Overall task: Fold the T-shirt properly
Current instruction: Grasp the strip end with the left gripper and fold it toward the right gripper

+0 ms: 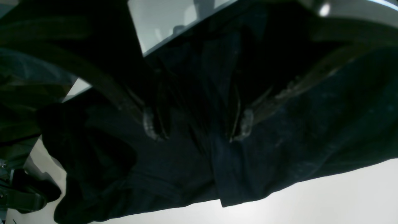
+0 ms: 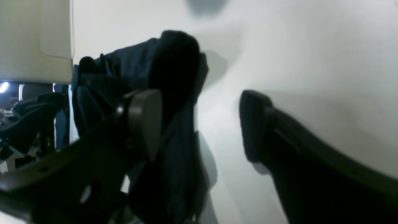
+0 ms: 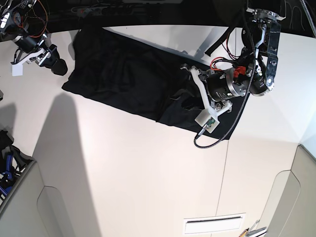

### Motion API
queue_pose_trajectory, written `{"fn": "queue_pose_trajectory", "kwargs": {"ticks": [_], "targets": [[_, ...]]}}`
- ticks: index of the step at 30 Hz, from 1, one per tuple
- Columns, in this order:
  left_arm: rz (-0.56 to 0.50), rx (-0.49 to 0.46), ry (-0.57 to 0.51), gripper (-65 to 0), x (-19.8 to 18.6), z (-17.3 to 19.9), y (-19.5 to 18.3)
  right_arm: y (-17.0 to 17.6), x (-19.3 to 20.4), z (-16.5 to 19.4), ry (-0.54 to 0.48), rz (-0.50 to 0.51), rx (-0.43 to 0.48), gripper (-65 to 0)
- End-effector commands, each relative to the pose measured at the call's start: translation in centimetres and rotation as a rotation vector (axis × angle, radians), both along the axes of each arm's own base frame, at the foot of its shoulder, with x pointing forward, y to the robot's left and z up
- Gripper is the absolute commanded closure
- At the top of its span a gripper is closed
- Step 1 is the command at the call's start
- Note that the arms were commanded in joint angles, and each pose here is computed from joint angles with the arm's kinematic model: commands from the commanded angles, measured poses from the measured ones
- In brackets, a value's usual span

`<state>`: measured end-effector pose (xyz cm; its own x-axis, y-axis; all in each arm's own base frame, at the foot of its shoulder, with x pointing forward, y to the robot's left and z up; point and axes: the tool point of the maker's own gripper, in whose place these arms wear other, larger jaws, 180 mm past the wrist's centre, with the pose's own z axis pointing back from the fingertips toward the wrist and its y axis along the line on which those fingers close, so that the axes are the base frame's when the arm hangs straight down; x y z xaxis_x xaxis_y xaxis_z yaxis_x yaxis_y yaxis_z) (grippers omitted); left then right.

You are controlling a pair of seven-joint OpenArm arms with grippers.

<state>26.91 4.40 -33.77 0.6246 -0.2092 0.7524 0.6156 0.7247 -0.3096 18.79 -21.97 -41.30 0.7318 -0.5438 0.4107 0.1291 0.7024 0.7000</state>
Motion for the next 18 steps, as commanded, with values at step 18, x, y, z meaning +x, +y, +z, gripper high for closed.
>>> {"fn": "queue_pose_trajectory", "kwargs": {"ticks": [18], "targets": [[-0.003, -0.015, -0.049, -32.5, 0.7, 1.3, -0.1, 11.6, 0.6, -0.8, 0.007, 0.253, 0.15, -39.4]]}}
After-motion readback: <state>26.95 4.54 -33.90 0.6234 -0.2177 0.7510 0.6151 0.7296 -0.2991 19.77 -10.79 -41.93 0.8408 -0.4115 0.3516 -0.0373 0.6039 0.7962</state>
